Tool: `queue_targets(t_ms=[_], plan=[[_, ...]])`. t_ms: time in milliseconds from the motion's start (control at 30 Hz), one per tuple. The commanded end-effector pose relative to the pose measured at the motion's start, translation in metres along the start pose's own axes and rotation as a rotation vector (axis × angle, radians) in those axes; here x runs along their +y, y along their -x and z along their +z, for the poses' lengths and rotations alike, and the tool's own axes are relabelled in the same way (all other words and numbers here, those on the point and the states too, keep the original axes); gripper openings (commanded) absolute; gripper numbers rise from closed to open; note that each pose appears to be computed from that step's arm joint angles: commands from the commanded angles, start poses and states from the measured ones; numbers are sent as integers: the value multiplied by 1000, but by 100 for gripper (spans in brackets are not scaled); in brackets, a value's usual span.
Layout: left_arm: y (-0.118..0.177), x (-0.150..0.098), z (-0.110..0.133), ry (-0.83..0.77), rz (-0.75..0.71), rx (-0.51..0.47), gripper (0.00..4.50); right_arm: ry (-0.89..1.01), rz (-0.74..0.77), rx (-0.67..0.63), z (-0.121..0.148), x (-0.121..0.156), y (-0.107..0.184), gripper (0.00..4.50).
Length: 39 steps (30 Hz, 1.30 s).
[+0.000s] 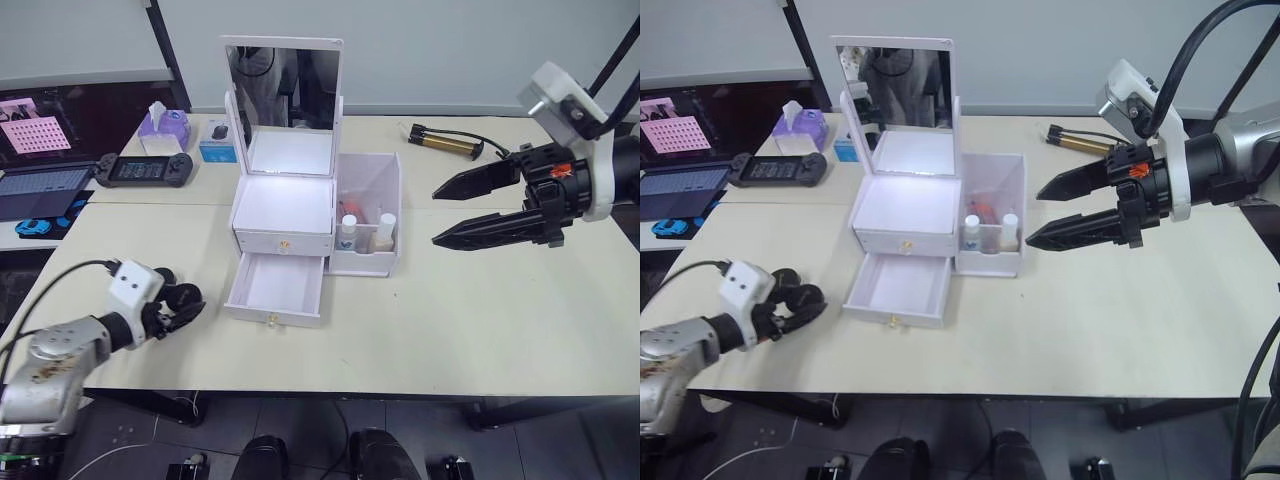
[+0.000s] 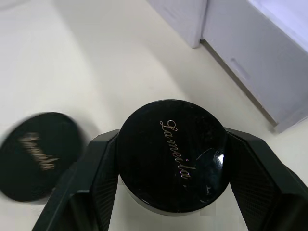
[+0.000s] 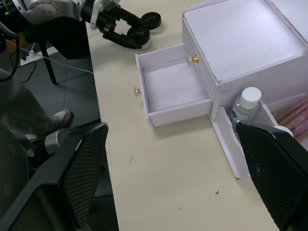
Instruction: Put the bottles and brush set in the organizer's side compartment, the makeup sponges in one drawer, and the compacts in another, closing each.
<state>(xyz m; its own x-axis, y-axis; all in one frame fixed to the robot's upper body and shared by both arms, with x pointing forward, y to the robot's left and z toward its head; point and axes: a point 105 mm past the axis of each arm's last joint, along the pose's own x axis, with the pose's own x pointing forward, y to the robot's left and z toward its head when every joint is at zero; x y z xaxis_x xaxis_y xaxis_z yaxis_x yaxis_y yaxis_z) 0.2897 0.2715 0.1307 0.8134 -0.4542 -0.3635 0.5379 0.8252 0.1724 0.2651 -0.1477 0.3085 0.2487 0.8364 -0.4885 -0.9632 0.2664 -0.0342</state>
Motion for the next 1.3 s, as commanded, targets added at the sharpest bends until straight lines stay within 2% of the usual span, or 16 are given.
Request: queue_targets(t_ms=[33, 100, 233, 333, 567, 800, 1100, 1300], plan=[[10, -3, 40, -62, -82, -86, 291, 62, -30, -34, 7, 1, 6, 450], [8, -12, 52, -84, -158, -86, 291, 103, -40, -7, -2, 1, 4, 450], [1, -30, 68, -113, -280, -90, 291, 129, -22, -49, -12, 6, 1, 450], [-11, -40, 74, -149, -349, -87, 291, 126, -53, -39, -27, 4, -2, 450], [-38, -60, 87, -225, -500, -87, 291, 128, -104, -24, -44, 9, -2, 450], [-57, -60, 77, -343, -592, -10, 291, 102, -137, -19, -50, 15, 0, 450], [-72, -66, 80, -389, -686, -8, 291, 82, -176, -12, -57, 18, 0, 450], [-76, -64, 75, -399, -675, 16, 291, 51, -187, -15, -58, 17, 0, 450]])
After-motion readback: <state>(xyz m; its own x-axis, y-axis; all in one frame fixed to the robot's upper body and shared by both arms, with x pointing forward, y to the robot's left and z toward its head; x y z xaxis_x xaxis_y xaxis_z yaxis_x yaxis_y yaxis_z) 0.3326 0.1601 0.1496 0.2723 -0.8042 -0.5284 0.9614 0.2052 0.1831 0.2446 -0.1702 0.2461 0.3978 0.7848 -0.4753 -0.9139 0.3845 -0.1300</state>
